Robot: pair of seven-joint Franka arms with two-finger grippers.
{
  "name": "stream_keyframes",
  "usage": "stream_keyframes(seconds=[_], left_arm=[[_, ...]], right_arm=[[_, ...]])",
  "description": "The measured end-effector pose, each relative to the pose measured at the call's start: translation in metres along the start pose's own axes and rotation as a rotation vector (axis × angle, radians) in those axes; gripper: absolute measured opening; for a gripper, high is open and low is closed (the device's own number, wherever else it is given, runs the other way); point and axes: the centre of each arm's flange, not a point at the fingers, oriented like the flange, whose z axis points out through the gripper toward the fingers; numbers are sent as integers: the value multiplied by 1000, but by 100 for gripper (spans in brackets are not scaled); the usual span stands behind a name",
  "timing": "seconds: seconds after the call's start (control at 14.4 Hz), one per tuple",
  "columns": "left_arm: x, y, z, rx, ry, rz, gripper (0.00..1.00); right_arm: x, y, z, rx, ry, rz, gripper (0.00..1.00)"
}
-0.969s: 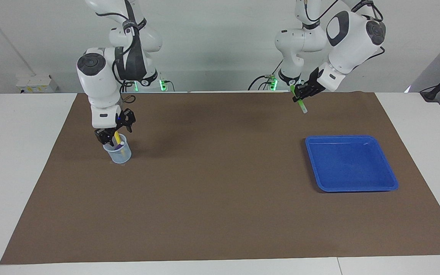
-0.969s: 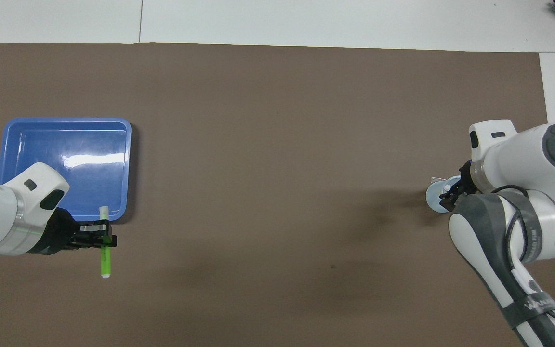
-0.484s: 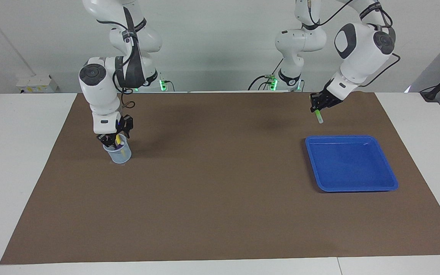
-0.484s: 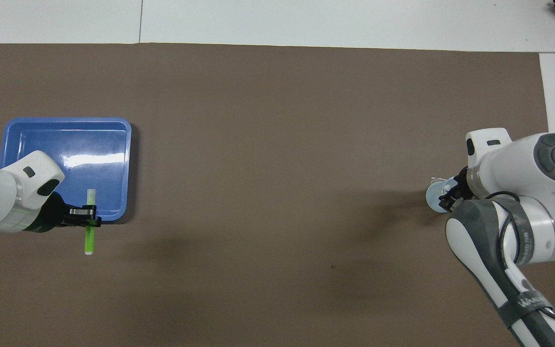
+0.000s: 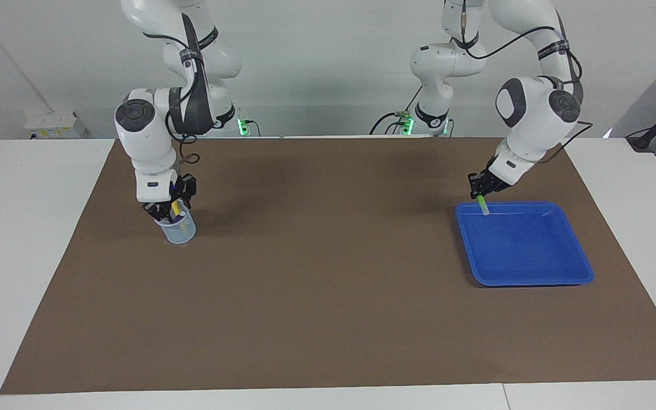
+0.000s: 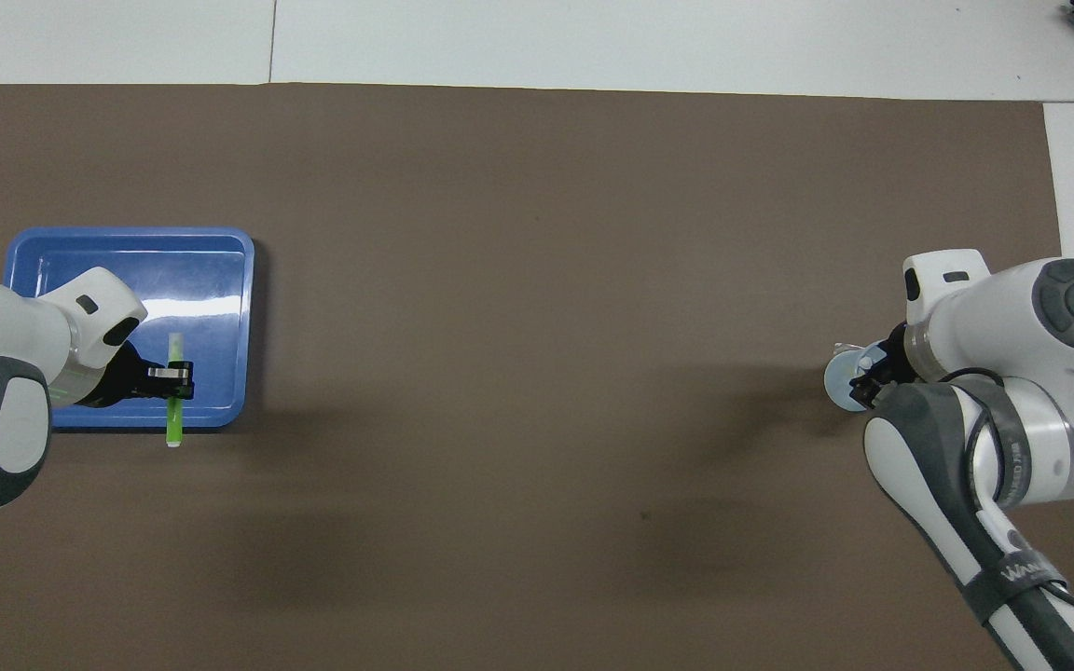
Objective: Right arm passes pens to left for tray arrangement
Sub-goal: 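Lower the green pen into the tray and open the left gripper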
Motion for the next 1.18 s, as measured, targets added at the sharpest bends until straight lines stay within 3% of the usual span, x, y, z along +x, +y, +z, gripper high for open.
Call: stream_keyframes(seconds=[0.07, 0.28, 0.35, 0.48, 0.55, 0.9, 1.18], left_arm=[[4, -3, 7, 4, 7, -1, 17], [16, -6, 29, 10, 18, -2, 17], [19, -7, 37, 11, 24, -3, 17], [28, -9, 55, 12, 38, -5, 17], [32, -10, 63, 13, 45, -7, 17], [53, -17, 82, 23, 69, -7, 17], [58, -25, 82, 29, 89, -12, 20]], right_arm=[[1, 0, 0, -1, 1, 1, 54], [1, -1, -1, -1, 1, 0, 51], [2, -1, -2, -3, 2, -1, 44], [3, -2, -5, -9, 6, -3, 21], [3, -1, -5, -12, 9, -1, 18], [1, 10, -16, -18, 15, 15, 18], [4, 32, -83, -35, 18, 39, 18]])
